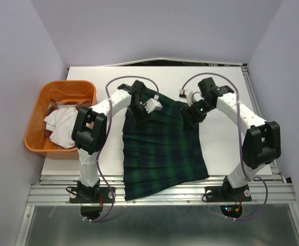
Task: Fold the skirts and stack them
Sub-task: Flatten the skirt out, then fold the skirt
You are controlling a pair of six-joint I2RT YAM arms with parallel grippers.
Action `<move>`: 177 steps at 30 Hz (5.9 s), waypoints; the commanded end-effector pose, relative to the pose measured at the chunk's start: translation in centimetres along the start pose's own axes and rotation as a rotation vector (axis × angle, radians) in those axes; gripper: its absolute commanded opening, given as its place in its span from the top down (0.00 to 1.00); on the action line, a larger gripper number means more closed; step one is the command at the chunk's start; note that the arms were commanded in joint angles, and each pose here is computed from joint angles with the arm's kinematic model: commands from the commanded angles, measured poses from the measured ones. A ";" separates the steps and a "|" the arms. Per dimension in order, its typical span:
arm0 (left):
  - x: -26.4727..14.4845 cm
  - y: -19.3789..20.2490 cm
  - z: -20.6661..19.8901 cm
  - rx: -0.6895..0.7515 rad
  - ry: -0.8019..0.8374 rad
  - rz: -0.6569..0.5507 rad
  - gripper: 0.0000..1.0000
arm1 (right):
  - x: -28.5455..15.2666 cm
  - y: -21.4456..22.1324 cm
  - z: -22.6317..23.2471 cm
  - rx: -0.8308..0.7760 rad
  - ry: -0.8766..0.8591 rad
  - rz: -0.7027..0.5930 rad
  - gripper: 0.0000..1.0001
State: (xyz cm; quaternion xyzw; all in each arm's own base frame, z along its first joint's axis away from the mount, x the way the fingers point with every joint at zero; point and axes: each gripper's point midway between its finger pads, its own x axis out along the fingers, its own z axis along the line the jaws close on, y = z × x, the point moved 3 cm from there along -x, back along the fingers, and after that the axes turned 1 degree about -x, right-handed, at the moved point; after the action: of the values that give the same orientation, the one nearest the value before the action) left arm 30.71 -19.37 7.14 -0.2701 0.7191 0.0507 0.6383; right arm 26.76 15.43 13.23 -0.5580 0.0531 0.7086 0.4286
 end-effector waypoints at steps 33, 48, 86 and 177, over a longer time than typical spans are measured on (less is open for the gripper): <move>-4.2 -17.9 22.4 0.042 -0.471 -0.600 0.09 | 1.7 -5.5 -19.2 -0.020 0.249 -0.149 0.48; 0.5 -8.0 16.5 0.113 -0.186 -0.167 0.23 | 0.4 -4.8 -17.6 -0.083 0.222 -0.115 0.80; -21.3 -9.0 5.8 0.114 -0.879 -0.761 1.00 | -12.6 -7.3 -16.0 -0.454 0.686 -0.472 0.99; -7.3 -17.5 7.2 -0.151 -0.265 -0.612 0.93 | 0.3 2.7 -3.4 0.078 0.155 -0.088 0.57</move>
State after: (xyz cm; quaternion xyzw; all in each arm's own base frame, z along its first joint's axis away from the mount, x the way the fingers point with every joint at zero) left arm 45.32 -31.42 9.13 -0.4048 0.5472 -0.0363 0.7317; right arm 26.23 10.72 7.19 -0.6075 0.0771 0.6704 0.4190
